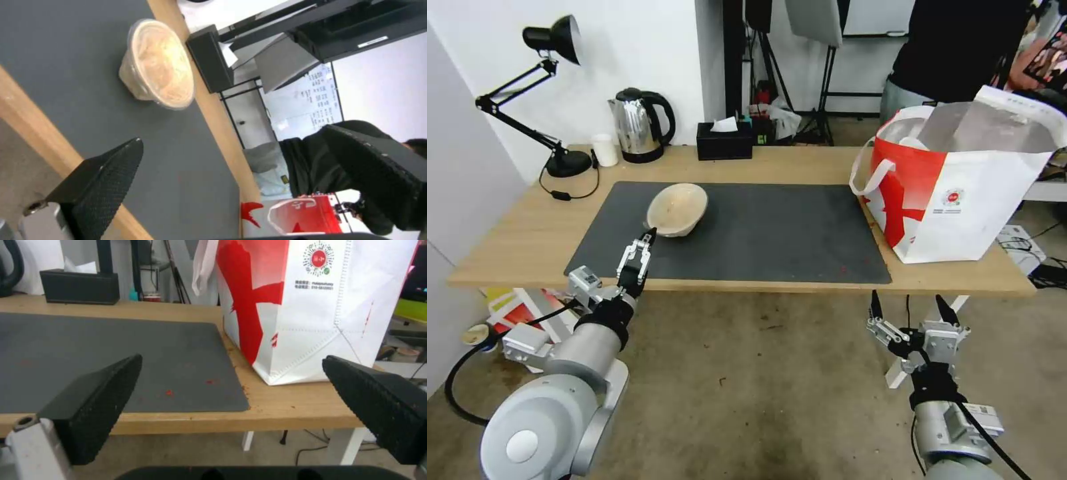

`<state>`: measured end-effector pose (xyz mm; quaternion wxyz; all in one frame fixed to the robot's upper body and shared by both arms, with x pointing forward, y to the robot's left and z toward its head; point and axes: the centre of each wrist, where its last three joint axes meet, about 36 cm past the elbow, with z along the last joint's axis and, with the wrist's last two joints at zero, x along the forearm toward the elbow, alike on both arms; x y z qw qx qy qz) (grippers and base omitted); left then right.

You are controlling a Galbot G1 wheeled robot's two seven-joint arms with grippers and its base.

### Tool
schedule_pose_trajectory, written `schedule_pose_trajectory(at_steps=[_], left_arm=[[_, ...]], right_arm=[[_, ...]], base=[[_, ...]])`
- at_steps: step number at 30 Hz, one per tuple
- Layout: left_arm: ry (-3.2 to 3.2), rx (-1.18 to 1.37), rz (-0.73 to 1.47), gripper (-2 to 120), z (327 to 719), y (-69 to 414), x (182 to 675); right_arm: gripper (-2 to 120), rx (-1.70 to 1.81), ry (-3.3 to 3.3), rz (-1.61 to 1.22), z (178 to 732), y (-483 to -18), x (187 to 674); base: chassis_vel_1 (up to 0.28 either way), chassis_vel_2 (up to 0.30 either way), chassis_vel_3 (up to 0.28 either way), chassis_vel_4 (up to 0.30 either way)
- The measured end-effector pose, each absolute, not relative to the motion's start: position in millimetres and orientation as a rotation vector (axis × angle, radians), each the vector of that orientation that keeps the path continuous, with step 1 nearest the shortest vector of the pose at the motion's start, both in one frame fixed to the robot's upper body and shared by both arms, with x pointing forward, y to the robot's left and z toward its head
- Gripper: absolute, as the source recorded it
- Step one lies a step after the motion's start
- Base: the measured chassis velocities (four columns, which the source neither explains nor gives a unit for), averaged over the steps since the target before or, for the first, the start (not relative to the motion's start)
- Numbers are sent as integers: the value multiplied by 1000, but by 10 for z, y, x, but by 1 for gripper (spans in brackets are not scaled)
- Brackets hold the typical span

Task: Pick up the trash from the table and place it into the takeout bag.

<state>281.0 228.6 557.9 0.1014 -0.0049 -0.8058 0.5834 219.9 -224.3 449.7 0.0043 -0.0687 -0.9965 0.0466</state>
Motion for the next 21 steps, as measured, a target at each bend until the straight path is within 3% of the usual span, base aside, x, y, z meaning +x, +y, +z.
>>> schedule_pose_trajectory(at_steps=[21], left_arm=[[-2370, -77, 1723, 100, 5623, 2423, 3182]], right_arm=[[100, -215, -3122, 146, 4498, -2243, 2199]], base=[[0, 0, 0, 0]])
